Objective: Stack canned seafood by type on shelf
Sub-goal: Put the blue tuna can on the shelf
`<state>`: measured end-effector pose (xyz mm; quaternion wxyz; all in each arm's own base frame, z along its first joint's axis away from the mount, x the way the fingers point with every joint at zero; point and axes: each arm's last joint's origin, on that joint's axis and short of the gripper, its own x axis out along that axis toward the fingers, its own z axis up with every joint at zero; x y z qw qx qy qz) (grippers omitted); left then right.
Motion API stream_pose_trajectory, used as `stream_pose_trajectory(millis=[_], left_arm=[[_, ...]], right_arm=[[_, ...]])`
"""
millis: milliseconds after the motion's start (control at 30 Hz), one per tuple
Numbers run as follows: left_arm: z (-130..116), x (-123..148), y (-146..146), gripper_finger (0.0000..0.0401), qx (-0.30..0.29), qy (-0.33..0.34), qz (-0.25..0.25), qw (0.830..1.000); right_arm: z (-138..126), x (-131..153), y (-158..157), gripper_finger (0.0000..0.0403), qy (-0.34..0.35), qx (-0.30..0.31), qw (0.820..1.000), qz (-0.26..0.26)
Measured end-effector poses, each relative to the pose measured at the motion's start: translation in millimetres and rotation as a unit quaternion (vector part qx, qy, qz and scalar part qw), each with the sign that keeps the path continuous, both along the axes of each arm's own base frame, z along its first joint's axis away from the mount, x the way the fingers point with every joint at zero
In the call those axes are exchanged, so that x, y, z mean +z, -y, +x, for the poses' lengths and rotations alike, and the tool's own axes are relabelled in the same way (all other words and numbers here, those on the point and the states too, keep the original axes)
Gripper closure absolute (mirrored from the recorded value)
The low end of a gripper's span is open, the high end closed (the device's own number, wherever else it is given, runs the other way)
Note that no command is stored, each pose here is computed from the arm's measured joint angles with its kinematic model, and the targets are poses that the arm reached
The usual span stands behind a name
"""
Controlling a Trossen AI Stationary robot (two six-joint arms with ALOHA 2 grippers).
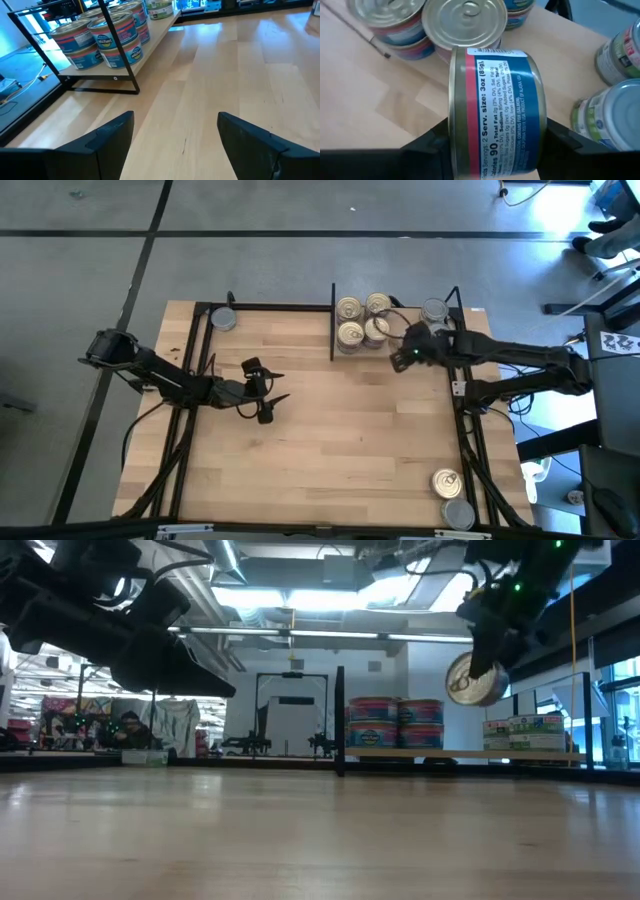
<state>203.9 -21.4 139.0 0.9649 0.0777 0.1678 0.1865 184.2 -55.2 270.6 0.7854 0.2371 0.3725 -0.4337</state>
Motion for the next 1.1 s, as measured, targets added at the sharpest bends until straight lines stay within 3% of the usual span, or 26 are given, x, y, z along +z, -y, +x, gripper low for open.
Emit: stream_pose_trajectory(millis=[300,467,633,800,1100], left_arm=[[0,0,0,0.0116,0.000,0.000,-0.001,1.000],[0,0,0,0.0116,0.000,0.000,-0.001,1.000],[0,0,0,0.0116,0.000,0.001,-0.002,1.000],[0,1,0,0.0116,0.000,0.005,-0.003,1.000],[1,2,0,0.0116,0.002,0.013,-0.011,1.000]], right_arm=[[-11,-34,18,0.0211,-0.013,-0.049,0.998,0.023],[-10,-32,17,0.0211,0.024,-0.041,0.998,0.034],[0,-29,6,0.0211,0.077,0.043,0.990,0.107],[32,-32,-16,0.0211,0.141,0.144,0.968,0.148],[99,-82,-54,0.0211,0.160,0.247,0.937,0.189]])
